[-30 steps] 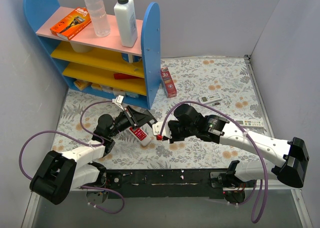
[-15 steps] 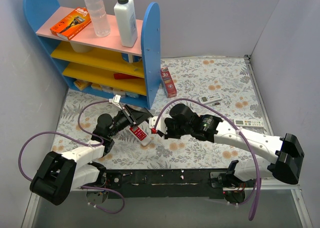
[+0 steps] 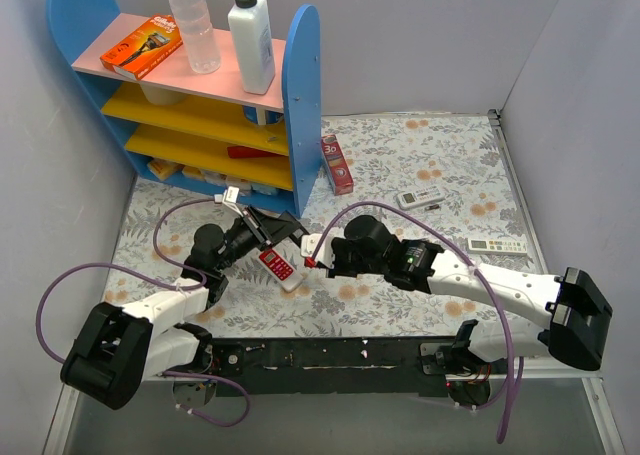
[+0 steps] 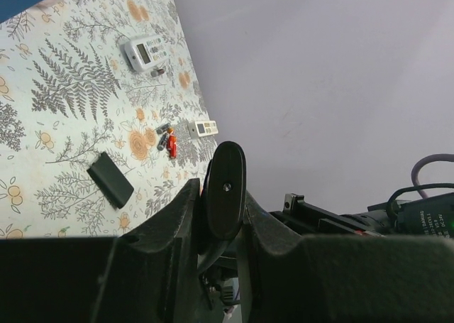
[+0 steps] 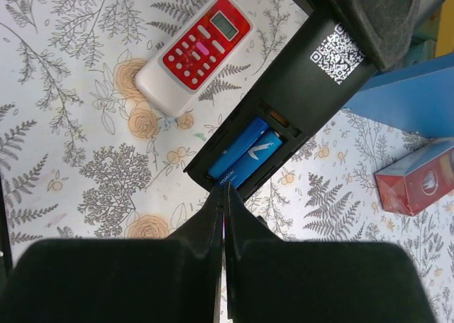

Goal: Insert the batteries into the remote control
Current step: Load the battery into the remote control.

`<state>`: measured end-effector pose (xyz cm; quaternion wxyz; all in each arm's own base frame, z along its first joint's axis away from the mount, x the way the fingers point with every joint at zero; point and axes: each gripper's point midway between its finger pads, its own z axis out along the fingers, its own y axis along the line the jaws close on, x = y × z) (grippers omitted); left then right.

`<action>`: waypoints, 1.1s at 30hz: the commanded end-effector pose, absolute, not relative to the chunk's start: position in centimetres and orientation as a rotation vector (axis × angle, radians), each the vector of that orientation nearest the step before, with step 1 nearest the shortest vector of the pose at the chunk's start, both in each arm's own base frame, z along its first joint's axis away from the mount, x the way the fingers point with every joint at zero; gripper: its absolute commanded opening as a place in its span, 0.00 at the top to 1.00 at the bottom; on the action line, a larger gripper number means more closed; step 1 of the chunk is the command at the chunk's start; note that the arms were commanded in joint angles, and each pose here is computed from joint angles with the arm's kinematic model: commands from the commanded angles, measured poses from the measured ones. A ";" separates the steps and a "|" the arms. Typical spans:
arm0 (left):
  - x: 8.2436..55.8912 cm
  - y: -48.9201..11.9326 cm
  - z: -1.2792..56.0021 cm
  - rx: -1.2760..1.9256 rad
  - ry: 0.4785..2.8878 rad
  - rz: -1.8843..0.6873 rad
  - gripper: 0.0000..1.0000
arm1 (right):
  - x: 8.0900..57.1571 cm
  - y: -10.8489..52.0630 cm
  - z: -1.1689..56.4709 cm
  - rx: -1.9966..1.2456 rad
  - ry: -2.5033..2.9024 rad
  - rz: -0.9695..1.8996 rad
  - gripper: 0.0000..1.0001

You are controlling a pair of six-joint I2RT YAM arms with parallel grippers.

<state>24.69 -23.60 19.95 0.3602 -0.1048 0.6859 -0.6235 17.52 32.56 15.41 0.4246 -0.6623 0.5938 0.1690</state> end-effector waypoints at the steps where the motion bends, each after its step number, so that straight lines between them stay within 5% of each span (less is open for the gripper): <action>1: 19.6 -26.3 26.0 -0.123 1.775 -2.005 1.00 | 21.4 35.0 20.2 -1.415 1.304 0.341 0.99; 14: 20.5 -27.2 24.4 -0.020 1.933 -1.871 1.00 | 22.6 36.9 24.2 -1.244 1.307 0.416 0.99; 33: 19.8 -26.1 25.6 -0.029 1.808 -1.928 1.00 | 22.3 34.7 18.0 -1.115 1.761 0.629 0.99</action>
